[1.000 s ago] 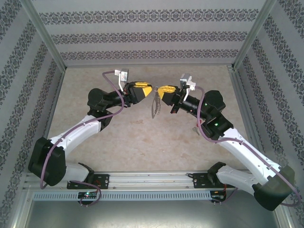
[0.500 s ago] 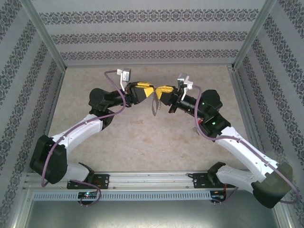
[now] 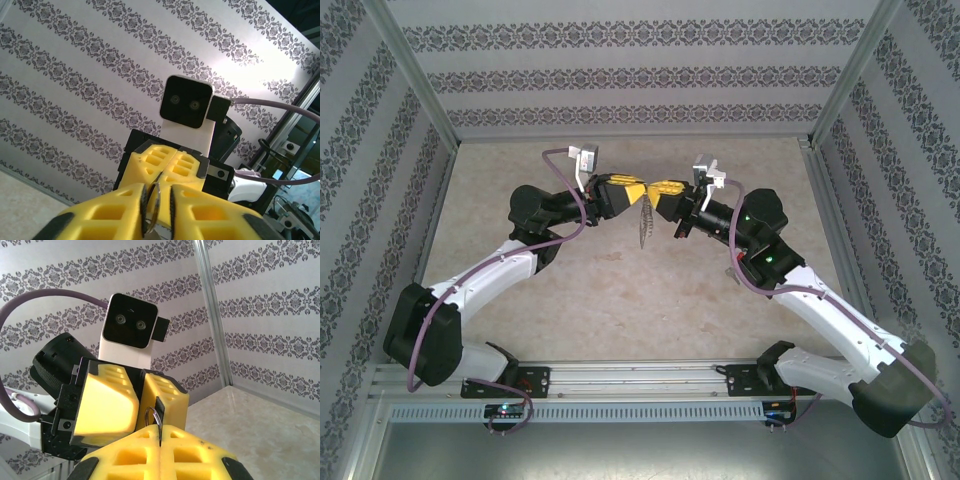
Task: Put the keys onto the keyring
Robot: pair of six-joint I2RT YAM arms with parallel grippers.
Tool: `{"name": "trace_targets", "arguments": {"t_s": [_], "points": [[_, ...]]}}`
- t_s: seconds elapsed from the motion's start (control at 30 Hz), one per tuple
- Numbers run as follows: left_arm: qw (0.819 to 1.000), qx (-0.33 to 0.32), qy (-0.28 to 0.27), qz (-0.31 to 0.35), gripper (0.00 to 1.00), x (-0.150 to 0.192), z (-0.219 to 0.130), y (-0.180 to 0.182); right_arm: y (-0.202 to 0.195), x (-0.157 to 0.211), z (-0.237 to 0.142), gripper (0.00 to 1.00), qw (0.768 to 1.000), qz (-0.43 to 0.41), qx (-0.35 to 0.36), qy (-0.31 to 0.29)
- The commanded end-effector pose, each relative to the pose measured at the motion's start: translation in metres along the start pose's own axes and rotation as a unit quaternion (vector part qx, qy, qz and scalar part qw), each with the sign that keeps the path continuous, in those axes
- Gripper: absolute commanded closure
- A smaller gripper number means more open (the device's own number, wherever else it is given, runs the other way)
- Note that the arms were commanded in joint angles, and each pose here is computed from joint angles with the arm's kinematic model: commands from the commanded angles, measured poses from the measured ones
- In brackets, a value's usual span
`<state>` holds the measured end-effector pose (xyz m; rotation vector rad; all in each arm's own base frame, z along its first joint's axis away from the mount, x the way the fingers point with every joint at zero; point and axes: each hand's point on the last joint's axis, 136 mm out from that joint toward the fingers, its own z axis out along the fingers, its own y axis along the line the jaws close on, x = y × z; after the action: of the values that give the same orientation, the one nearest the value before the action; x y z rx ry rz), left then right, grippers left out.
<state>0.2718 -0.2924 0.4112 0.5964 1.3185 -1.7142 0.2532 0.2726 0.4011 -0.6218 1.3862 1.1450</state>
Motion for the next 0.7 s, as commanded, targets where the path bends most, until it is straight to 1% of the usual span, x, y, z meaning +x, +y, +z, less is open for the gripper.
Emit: {"name": "trace_targets", "arguments": {"t_s": [0.0, 0.07, 0.23, 0.27, 0.33, 0.37, 0.5, 0.67], "points": [[0.999, 0.023, 0.011, 0.025, 0.84, 0.002, 0.004, -0.012, 0.011, -0.024, 0.001, 1.00, 0.999, -0.016, -0.014, -0.032], [0.999, 0.022, 0.011, 0.025, 0.88, 0.003, 0.004, -0.012, 0.011, -0.023, 0.001, 1.00, 0.999, -0.016, -0.013, -0.031], [0.999, 0.020, 0.018, 0.028, 0.92, 0.007, 0.004, -0.009, 0.009, -0.022, 0.001, 1.00, 0.999, -0.015, -0.011, -0.029], [0.999, 0.017, 0.023, 0.029, 0.90, 0.009, 0.004, -0.007, 0.010, -0.022, 0.001, 1.00, 0.999, -0.015, -0.012, -0.028], [0.999, 0.006, 0.036, 0.035, 0.77, 0.014, 0.003, -0.003, 0.009, -0.021, 0.002, 1.00, 0.999, -0.014, -0.013, -0.025], [0.998, -0.004, 0.043, 0.037, 0.73, 0.017, 0.003, 0.000, 0.009, -0.020, 0.003, 1.00, 1.000, -0.015, -0.013, -0.024], [0.996, -0.031, 0.061, 0.058, 0.74, 0.023, -0.001, 0.005, 0.006, -0.017, 0.004, 1.00, 1.000, -0.012, -0.009, -0.019], [0.995, -0.039, 0.055, 0.071, 0.77, 0.020, -0.002, 0.004, 0.005, -0.015, 0.005, 1.00, 1.000, -0.011, -0.009, -0.018]]}}
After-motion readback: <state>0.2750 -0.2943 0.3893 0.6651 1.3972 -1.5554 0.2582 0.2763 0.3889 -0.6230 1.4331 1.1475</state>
